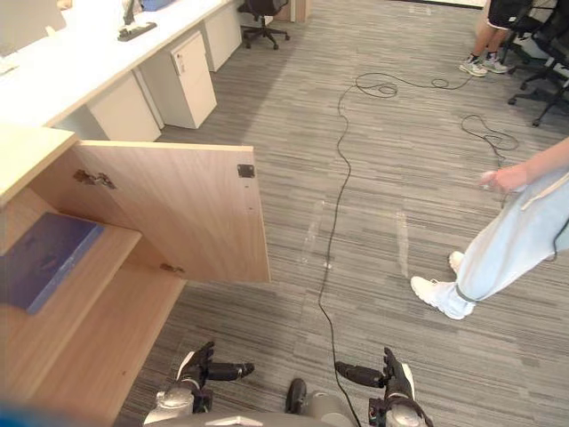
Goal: Walk over to the cabinet, pick up the folder, carry it to the office cabinet, place the folder inside the office cabinet, then close the office cabinet door
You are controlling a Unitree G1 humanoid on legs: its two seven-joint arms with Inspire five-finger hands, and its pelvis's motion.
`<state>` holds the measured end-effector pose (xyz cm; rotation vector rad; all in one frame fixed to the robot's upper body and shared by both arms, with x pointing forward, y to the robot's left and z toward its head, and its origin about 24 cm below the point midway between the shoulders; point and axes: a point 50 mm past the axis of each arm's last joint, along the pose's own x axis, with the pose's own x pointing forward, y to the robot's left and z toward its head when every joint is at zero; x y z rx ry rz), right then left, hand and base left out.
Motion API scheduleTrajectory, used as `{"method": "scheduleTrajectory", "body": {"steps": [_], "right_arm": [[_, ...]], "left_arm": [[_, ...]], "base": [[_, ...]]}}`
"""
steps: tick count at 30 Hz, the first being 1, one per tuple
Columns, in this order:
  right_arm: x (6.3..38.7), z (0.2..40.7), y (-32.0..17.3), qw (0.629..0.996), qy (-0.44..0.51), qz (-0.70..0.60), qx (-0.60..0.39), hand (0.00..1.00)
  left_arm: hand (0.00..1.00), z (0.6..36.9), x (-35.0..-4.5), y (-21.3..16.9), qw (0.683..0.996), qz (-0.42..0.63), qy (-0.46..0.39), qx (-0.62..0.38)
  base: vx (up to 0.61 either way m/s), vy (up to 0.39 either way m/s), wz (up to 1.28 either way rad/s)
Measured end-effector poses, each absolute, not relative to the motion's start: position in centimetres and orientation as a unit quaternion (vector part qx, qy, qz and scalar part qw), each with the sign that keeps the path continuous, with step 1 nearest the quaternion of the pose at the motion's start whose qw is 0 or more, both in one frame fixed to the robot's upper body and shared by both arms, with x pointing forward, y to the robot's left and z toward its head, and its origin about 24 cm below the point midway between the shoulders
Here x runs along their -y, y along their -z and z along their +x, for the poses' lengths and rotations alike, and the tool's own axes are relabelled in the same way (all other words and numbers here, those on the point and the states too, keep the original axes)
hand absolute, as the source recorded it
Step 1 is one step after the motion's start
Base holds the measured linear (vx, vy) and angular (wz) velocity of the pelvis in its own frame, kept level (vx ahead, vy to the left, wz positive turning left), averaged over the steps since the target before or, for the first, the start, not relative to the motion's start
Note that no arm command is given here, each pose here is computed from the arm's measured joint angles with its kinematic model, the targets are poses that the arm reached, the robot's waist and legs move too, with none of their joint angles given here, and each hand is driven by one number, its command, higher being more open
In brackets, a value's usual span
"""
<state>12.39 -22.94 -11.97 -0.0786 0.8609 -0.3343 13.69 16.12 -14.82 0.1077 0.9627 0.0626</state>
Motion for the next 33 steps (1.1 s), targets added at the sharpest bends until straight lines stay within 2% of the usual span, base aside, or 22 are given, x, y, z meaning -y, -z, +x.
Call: {"method": "scheduleTrajectory", "body": {"steps": [7,13,17,22,27,33], "right_arm": [[23.4,18.3,8.8,0.929,0.183,-0.035,-0.319,1.00],[25.5,26.0,3.2,0.948,0.252,0.024,-0.192,1.00],[26.5,29.7,0.1,0.956,0.251,0.033,-0.150,1.00],[23.8,33.8,-3.4,0.978,0.176,0.022,-0.110,1.00],[21.2,36.8,-7.5,0.991,0.121,0.011,-0.056,1.00],[19.5,38.7,-10.8,0.996,0.090,-0.003,-0.018,1.00]], "left_arm": [[1.00,11.5,-17.2,15.4,0.871,0.066,-0.038,-0.486],[1.00,9.6,-19.8,15.7,0.856,0.034,-0.110,-0.504],[1.00,8.9,-20.6,15.7,0.850,0.017,-0.137,-0.508],[1.00,8.0,-20.9,15.8,0.841,-0.021,-0.171,-0.512],[1.00,8.1,-20.9,15.7,0.846,-0.020,-0.170,-0.505],[1.00,8.0,-20.9,15.6,0.850,-0.015,-0.168,-0.499]], "base": [[0.00,0.036,0.19],[0.03,0.054,0.28],[-0.02,0.025,0.29],[-0.07,-0.028,0.33],[-0.10,-0.042,0.23],[-0.02,-0.007,0.05]]}}
